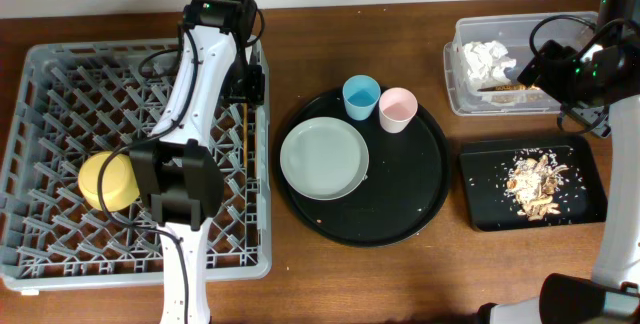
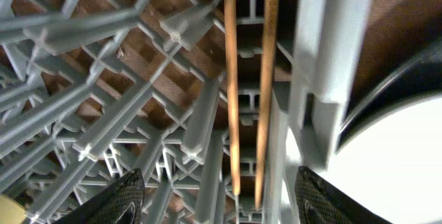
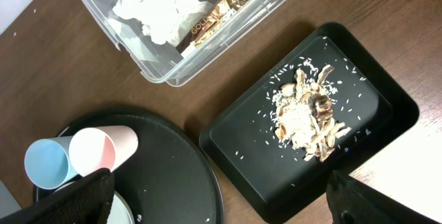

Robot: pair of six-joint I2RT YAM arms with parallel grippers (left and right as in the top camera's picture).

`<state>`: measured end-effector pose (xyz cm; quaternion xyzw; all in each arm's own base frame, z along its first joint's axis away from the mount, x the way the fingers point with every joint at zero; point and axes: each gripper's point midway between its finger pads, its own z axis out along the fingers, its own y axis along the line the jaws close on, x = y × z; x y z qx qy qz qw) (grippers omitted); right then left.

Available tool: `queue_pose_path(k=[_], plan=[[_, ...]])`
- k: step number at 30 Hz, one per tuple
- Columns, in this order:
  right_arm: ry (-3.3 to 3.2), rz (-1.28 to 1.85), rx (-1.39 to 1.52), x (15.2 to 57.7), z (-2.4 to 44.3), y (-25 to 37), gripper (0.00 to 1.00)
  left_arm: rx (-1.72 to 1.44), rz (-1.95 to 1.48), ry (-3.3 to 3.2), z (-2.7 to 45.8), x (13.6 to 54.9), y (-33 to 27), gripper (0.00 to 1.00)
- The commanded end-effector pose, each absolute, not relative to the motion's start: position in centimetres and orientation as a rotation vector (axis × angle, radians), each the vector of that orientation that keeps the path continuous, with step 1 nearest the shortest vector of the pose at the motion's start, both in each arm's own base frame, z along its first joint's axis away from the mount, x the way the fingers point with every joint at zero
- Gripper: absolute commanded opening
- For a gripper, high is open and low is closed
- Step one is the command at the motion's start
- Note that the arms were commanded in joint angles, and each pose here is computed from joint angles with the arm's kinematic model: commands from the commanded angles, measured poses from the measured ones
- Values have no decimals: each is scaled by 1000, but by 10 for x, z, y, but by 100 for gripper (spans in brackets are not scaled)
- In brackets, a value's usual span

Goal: Sort waste into correct bins and load items into the dishwasher rack
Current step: 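Carry the second chopstick to the rack and release it, then move the left gripper to the blue and pink cups on the tray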

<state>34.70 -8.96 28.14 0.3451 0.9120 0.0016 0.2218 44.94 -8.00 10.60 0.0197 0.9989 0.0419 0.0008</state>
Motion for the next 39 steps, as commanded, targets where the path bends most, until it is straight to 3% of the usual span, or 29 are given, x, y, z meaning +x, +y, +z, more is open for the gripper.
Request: queue_pose_path(k=[1,7,13,16,23,28,39], plan=[[2517,-6,944,348,283,-92,99,104,-63,3036,155,454,-110,68],[2517,-5,944,348,283,-91,99,196,-522,2899,208,451,-172,49],[2517,-6,944,348,283,-92,99,461,-760,2811,209,434,-257,49],[2517,-6,944,348,283,-92,99,786,-713,2723,190,414,-311,49],[2517,-5,944,348,283,-91,99,997,-329,2596,139,397,-376,49],[2517,-5,944,348,283,-91,99,1209,-260,2417,126,383,-415,49],[2517,-6,944,348,283,-92,99,1148,-129,2354,107,414,-408,48]])
